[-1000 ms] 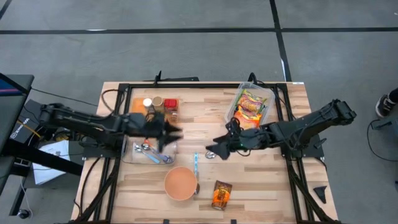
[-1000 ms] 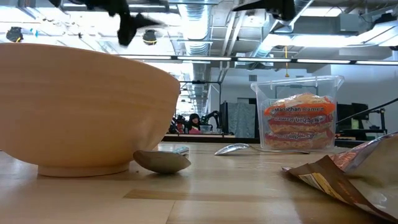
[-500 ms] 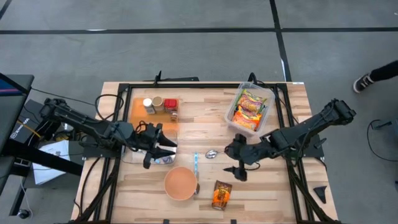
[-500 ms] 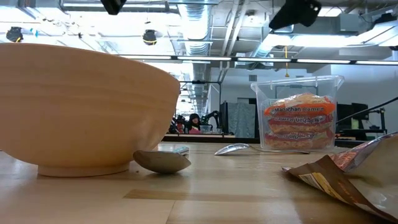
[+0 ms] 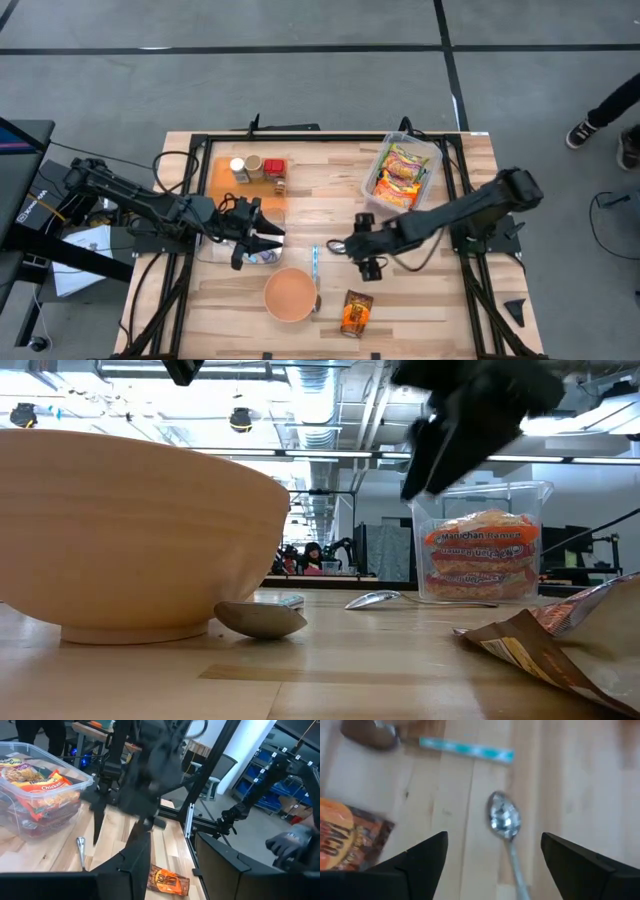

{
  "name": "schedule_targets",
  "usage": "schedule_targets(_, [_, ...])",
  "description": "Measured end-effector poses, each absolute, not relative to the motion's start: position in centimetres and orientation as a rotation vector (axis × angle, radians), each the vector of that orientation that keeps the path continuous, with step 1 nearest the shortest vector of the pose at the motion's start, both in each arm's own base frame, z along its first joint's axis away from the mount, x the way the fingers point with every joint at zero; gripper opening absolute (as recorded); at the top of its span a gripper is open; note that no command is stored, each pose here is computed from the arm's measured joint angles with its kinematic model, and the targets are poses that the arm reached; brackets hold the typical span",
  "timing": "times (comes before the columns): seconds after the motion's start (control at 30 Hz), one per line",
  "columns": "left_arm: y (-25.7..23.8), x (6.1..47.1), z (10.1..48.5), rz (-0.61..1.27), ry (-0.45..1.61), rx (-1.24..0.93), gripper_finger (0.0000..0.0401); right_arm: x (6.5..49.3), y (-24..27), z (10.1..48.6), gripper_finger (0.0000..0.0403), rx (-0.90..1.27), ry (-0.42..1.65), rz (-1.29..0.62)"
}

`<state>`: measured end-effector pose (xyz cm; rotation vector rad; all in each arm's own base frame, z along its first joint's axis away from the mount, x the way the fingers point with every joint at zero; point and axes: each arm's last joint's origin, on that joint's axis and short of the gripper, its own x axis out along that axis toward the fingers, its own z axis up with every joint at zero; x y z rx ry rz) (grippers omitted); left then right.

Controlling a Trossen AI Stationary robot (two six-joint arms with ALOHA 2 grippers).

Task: Pick & Place Food Item
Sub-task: Put the silver spoon into the bottom transparent bin

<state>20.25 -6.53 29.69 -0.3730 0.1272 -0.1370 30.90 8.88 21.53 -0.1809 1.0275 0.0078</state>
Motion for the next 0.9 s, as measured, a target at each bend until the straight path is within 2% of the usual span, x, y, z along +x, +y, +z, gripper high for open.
schedule_targets(0.2, [-6.5, 20.3, 29.7, -0.137, 0.121, -0.375, 0.0149, 32.7, 8.6, 16.5, 0.0288, -0.155, 1.179, 0.007])
schedule_targets(0.37, [-6.5, 20.3, 29.7, -0.136, 0.122, -0.382, 0.0149, 33.4, 7.9, 14.2, 0.0275, -0.137, 1.237, -0.027])
schedule_targets(0.63, [-6.5, 20.3, 29.7, -0.134, 0.123, -0.406, 0.0149, 33.6, 7.7, 13.8, 0.0274, -0.093, 1.236, -0.036])
schedule_targets(0.9, [-6.5, 20.3, 29.7, -0.130, 0.122, -0.406, 0.0149, 34.1, 7.5, 14.0, 0.0274, -0.013, 1.212, 0.068])
